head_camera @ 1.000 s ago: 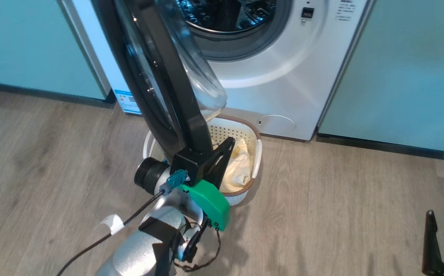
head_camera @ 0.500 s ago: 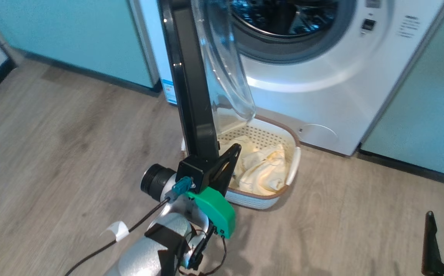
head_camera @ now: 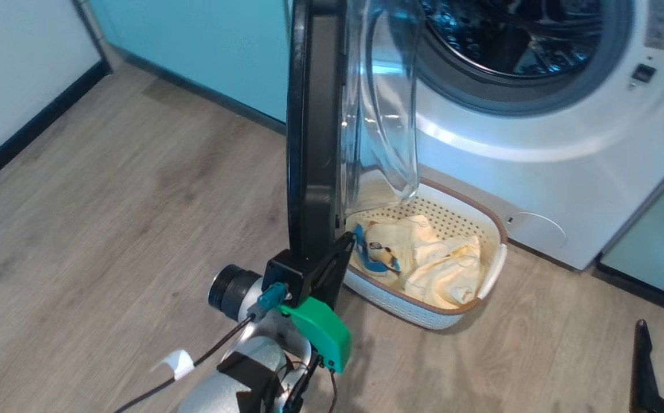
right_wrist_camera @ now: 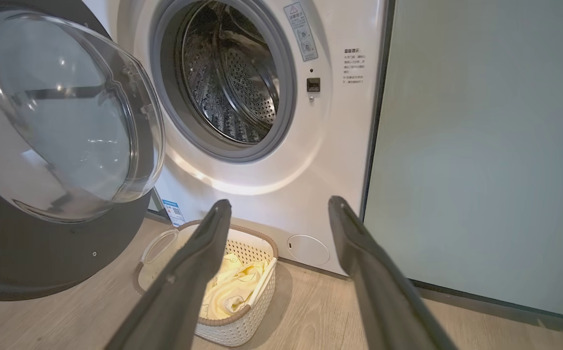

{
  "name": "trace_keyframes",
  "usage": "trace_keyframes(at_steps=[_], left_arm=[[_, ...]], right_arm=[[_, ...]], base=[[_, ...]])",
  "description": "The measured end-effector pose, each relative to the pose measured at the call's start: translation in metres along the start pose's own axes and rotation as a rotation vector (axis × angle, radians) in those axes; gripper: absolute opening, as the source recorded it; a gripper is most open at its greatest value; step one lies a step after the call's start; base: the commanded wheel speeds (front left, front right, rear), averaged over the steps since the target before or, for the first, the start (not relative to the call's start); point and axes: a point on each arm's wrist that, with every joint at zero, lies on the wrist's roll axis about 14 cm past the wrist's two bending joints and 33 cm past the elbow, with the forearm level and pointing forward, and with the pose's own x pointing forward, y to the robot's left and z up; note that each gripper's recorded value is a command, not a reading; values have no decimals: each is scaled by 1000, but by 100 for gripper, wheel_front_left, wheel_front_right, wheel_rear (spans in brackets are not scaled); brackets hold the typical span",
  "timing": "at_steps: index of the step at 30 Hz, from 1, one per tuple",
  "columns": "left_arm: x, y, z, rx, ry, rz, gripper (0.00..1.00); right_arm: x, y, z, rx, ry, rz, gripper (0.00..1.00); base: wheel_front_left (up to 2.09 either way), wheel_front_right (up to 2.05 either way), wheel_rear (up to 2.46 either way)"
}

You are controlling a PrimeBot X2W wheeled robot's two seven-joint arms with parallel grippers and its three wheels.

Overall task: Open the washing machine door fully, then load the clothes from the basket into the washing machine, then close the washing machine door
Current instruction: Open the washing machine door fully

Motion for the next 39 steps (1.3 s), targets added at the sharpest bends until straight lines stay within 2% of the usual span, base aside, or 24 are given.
trace_keyframes(at_steps=[16,39], left_arm=[[-26,74,4,53,-12,231,0],[-41,186,-16,118,48,541,0]], right_arm=[[14,23,-4,3,12,77,100],[19,7,-29,-2,75,40,100]], base=[[0,0,0],[0,0,0]])
